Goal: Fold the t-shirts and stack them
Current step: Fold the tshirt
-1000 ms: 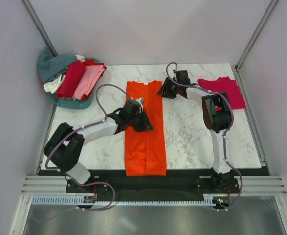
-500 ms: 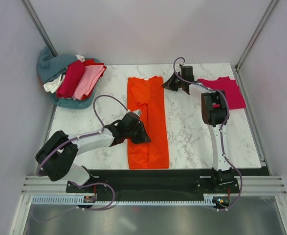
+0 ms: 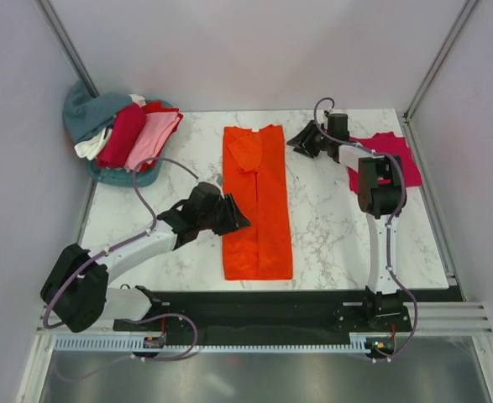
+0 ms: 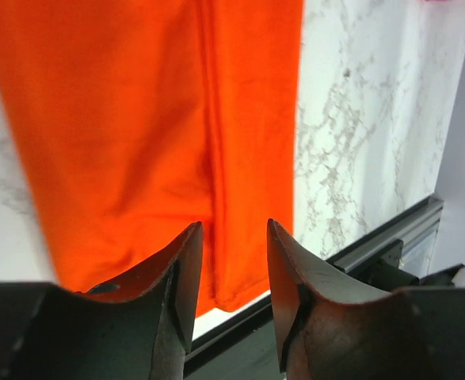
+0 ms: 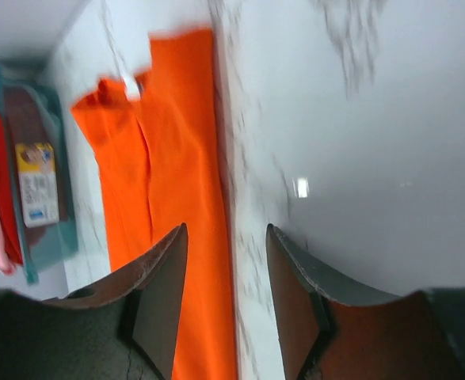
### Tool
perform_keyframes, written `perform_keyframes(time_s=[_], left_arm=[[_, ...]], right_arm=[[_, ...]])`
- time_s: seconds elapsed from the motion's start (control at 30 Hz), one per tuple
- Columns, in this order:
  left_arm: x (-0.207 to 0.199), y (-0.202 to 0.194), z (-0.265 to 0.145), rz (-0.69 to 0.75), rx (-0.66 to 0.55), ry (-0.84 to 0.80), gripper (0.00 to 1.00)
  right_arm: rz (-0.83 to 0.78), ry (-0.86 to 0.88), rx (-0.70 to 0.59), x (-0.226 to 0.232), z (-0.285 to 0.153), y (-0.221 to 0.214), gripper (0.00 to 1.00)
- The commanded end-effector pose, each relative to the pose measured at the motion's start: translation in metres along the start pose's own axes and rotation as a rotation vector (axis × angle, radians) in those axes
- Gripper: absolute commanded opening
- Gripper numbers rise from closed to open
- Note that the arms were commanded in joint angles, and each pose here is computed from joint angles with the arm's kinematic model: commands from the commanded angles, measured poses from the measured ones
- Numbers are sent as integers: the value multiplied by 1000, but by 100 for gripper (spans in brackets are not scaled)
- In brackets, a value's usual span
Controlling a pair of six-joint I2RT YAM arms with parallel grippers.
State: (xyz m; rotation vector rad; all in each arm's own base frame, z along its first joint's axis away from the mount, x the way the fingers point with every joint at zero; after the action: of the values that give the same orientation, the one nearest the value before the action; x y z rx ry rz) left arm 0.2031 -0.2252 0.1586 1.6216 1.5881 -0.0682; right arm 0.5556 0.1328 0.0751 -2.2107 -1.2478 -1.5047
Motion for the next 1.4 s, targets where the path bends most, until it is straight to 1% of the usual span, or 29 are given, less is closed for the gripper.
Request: perform_keyframes(time_s=[0.0, 0.03, 0.07, 0.1, 0.13, 0.17, 0.2, 0.23, 0.27, 0.3, 0.33, 0.37, 0.4, 0.47, 0.53, 0.6, 0.63, 0.7, 0.73, 0.9, 1.07, 1.27, 1.3, 1.37], left_arm=[[25, 0, -10, 8, -34, 67, 46], [27, 0, -16, 9, -49, 66, 48], [34, -6, -17, 6, -37, 84, 49], [38, -9, -20, -3, -35, 92, 51], [38, -11, -24, -6, -41, 78, 51], [46, -20, -25, -18, -25, 92, 51], [49, -23, -26, -23, -23, 93, 52], [52, -27, -28, -25, -21, 98, 52], [57, -34, -30, -29, -15, 106, 53], [60, -35, -32, -37, -16, 115, 55], [64, -40, -35, -43, 10, 131, 57], [64, -41, -38, -41, 9, 125, 58], [64, -44, -40, -43, 18, 125, 63], [65, -51, -43, -50, 59, 112, 64], [67, -59, -44, -60, 99, 98, 64], [70, -66, -45, -66, 119, 99, 64], [72, -69, -45, -70, 127, 102, 64], [78, -77, -44, -77, 150, 111, 63], [78, -79, -44, -80, 161, 104, 62], [83, -90, -42, -84, 199, 85, 59], [87, -99, -41, -89, 223, 64, 59], [89, -106, -40, -103, 241, 41, 56], [89, -107, -41, -102, 243, 41, 55], [91, -110, -41, -103, 254, 39, 55]], right_arm=[[-44, -94, 63, -3, -39, -32, 53], [-42, -124, 78, -4, -61, -48, 53], [-52, -149, 79, -7, -72, -58, 52], [-40, -216, 122, -29, -87, -86, 52], [-51, -238, 130, -29, -98, -101, 52], [-78, -227, 108, -15, -117, -107, 52], [-88, -272, 91, -20, -126, -119, 51], [-88, -329, 146, -37, -141, -153, 51], [-117, -318, 125, -26, -156, -161, 51], [-110, -386, 156, -44, -172, -185, 50], [-134, -397, 180, -44, -180, -201, 49], [-152, -390, 174, -36, -194, -209, 49], [-152, -433, 207, -50, -209, -228, 50], [-207, -419, 207, -42, -228, -248, 50], [-207, -416, 244, -48, -249, -270, 51], [-159, -438, 272, -59, -263, -285, 51], [-167, -402, 270, -53, -268, -289, 51], [-134, -396, 288, -56, -276, -300, 52], [-147, -374, 306, -53, -278, -307, 52], [-172, -371, 378, -51, -279, -331, 52], [-153, -356, 423, -52, -279, -343, 48], [-151, -364, 445, -55, -290, -349, 34], [-150, -364, 444, -57, -291, -349, 28], [-148, -360, 449, -57, -293, -350, 22]])
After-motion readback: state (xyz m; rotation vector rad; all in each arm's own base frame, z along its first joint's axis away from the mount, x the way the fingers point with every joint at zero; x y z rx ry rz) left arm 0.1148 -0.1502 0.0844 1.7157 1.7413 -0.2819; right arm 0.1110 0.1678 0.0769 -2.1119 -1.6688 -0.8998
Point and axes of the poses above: each gripper's point midway between its finger pads, its own z axis out along the fingers, its own x axis along the line the jaws close on, y = z × x, the point moved 8 cm from there along -z, back along the fingers, and after that the axes turned 9 degrees about z, right-handed, at the moved point
